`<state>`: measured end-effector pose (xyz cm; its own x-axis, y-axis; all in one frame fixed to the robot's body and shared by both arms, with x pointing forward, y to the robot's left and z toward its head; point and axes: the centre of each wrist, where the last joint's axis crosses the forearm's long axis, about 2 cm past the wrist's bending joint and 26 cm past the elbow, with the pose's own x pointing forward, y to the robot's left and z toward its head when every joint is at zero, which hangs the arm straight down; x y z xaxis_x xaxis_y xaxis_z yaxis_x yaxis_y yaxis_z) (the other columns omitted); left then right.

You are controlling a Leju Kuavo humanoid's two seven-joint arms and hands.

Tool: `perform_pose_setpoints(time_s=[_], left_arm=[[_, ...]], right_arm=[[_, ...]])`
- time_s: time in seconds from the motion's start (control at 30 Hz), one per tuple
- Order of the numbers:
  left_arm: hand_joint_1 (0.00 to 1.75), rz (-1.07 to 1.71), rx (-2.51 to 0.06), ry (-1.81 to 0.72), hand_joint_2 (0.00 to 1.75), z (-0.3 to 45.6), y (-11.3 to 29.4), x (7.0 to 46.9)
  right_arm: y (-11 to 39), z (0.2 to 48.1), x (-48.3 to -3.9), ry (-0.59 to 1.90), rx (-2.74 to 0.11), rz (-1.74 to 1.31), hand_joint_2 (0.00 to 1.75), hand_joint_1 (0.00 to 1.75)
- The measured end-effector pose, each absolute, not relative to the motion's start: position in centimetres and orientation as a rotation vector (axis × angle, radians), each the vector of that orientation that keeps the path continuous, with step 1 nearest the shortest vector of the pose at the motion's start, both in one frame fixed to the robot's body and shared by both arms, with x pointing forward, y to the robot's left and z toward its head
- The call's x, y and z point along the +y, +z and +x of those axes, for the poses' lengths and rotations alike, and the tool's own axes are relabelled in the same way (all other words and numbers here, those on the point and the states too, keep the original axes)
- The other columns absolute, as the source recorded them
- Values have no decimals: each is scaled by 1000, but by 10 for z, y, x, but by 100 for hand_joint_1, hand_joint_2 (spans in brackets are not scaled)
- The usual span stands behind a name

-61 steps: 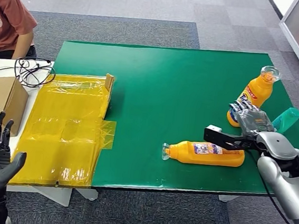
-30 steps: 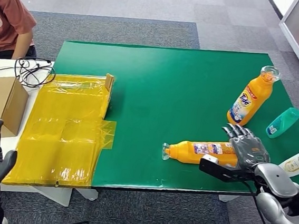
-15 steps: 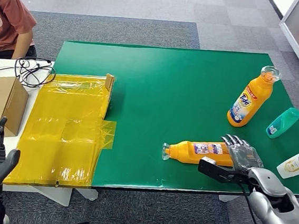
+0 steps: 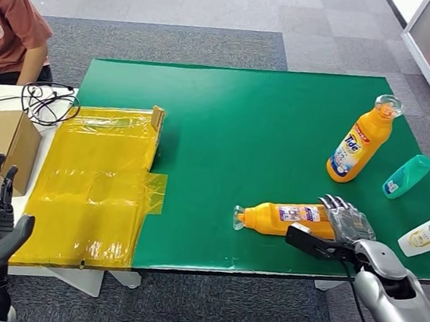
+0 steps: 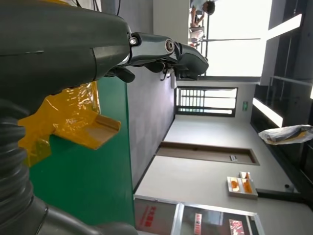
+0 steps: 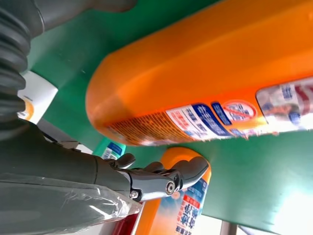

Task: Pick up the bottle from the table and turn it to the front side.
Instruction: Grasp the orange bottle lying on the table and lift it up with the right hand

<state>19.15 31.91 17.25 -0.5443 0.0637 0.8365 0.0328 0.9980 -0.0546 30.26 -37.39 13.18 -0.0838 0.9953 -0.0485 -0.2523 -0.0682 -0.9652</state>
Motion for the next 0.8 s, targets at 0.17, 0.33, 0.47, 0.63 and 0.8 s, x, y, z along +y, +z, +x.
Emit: perform_pose_setpoints(time_s=[0.17, 0.33, 0.47, 0.63, 0.8], left_arm=[[0, -84, -2153, 27, 175, 193, 173, 316], [0, -96, -2160, 17, 175, 195, 175, 314], [0, -103, -2161, 10, 175, 195, 175, 313], [0, -107, -2161, 1, 175, 196, 175, 313], [0, -108, -2161, -4, 175, 196, 175, 313]], right_arm=[[128, 313, -378, 1412, -1057, -1042, 175, 0], [125, 322, -382, 1408, -1047, -1054, 175, 0], [123, 328, -384, 1407, -1042, -1056, 175, 0], [120, 335, -383, 1416, -1032, -1044, 175, 0], [116, 337, -383, 1422, -1020, -1015, 175, 0]])
